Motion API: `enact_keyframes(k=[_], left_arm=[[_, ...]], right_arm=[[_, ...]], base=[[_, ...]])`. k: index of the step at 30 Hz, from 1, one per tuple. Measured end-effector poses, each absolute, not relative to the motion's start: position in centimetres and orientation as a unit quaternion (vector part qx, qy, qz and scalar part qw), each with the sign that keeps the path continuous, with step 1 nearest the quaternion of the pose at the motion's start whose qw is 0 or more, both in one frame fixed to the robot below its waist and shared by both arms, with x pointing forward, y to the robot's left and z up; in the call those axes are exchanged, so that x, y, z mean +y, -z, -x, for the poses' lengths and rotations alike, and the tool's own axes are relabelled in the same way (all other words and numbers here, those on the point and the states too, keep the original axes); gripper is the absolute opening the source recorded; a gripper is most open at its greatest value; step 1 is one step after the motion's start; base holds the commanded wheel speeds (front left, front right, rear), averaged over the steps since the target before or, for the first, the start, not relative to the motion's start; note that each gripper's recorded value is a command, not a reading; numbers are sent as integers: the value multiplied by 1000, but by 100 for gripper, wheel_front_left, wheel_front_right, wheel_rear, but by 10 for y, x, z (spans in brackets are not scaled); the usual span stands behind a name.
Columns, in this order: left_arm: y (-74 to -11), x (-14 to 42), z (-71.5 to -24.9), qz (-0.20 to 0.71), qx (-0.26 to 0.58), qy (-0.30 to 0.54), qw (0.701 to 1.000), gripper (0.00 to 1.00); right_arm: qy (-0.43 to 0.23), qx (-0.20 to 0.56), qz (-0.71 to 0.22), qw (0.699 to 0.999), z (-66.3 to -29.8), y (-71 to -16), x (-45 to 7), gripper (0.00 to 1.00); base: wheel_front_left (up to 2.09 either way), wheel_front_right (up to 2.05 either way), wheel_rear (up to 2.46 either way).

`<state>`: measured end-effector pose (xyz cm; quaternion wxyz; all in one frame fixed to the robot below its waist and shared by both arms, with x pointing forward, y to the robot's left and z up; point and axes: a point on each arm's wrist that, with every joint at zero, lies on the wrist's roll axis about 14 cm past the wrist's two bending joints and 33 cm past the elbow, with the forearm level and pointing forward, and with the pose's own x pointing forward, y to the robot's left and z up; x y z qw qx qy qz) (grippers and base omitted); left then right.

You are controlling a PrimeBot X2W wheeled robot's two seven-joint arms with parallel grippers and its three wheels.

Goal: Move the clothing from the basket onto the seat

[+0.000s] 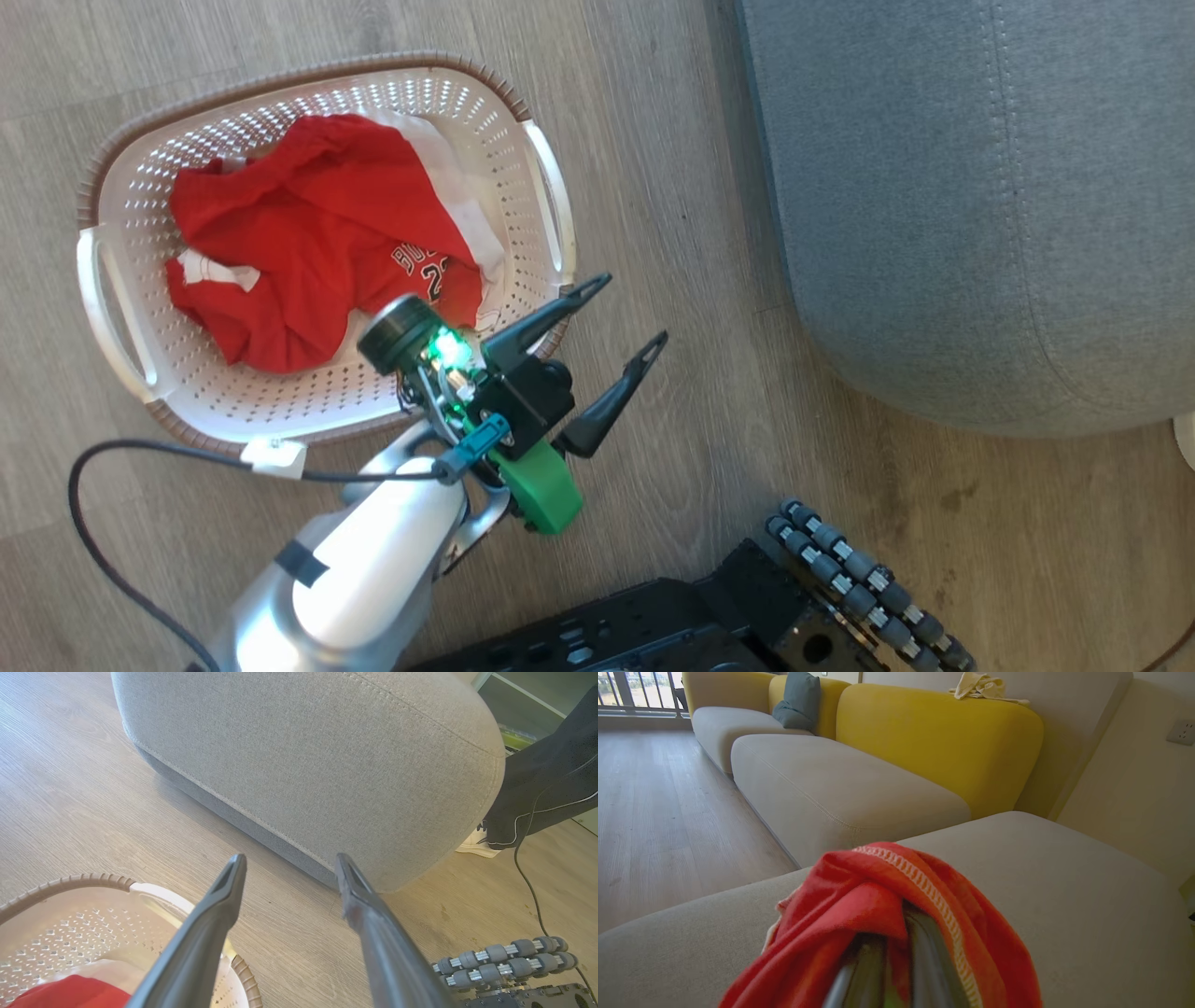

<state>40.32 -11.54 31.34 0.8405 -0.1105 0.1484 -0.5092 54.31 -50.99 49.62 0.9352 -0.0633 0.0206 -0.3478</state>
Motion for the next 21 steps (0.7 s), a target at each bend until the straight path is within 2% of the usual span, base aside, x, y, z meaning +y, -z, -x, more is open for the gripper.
enact_keyframes(k=[10,11,12,21], left_arm=[[-317,-115,-410,109,141,504,845,100],[-318,-115,-410,109,140,504,845,100],[-319,-116,-411,109,139,504,845,100],[-344,-121,-412,98,116,510,847,100]], right_arm=[[308,120,67,941,-543,-439,-485,0],[309,117,69,941,-543,-442,-486,73],[312,110,73,941,-543,-448,-489,100],[309,106,81,942,-535,-471,-490,100]], base=[[0,0,0],[0,0,0],[0,0,0],[0,0,0]])
